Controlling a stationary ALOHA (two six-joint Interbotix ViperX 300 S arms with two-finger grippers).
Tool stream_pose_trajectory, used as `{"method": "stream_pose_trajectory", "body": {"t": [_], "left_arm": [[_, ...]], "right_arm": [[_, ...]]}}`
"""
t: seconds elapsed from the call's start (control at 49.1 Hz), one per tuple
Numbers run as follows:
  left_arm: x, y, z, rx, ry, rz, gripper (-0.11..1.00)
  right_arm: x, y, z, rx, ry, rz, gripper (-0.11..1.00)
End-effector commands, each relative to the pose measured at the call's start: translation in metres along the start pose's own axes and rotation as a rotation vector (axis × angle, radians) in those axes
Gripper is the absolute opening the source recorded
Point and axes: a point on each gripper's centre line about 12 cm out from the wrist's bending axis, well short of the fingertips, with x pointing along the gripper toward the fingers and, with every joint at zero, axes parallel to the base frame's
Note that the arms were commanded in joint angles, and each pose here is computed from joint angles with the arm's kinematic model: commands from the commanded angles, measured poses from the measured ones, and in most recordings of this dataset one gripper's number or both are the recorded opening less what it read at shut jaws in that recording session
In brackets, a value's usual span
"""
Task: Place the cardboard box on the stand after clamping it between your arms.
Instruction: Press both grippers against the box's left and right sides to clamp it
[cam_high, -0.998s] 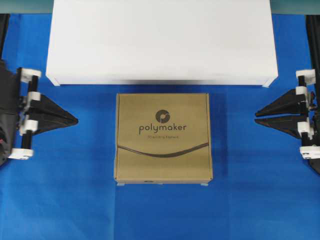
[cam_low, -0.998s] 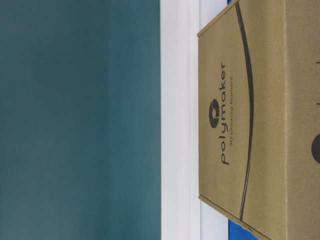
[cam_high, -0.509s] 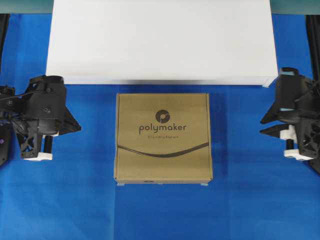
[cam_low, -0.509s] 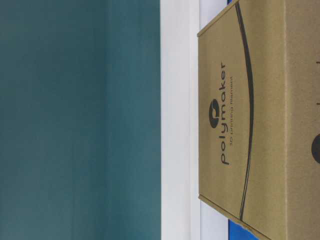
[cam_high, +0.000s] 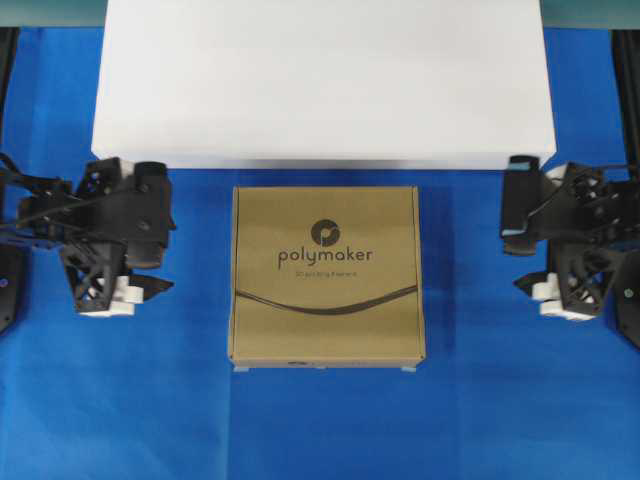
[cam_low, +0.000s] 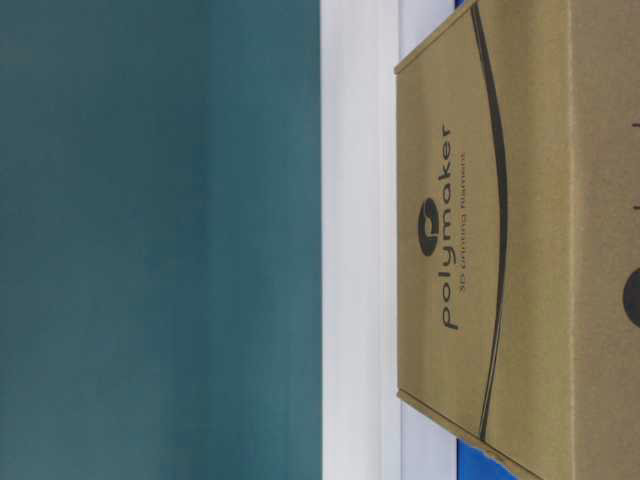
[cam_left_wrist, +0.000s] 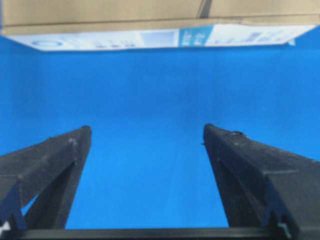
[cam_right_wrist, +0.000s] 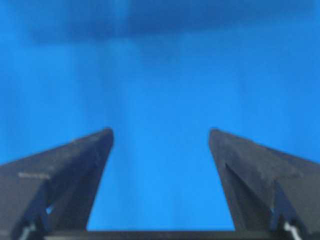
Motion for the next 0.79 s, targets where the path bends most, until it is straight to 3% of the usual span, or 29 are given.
{"method": "stream_pose_trajectory", "body": {"t": [0.0,0.305,0.774], "left_arm": [[0.010,0.000,0.002,0.002,-0.020,0.000,0.85],[0.056,-0.003,-0.003,0.018,0.018,-0.010,0.87],[0.086,-0.002,0.006,0.010,0.030,-0.012,0.87]], "right_arm": [[0.011,0.000,0.005,-0.014,-0.029,-0.002,0.99],[0.057,-0.002,0.027,-0.025,-0.069,-0.011,0.99],[0.089,-0.001,0.059,-0.080,-0.106,-0.014,0.99]]}}
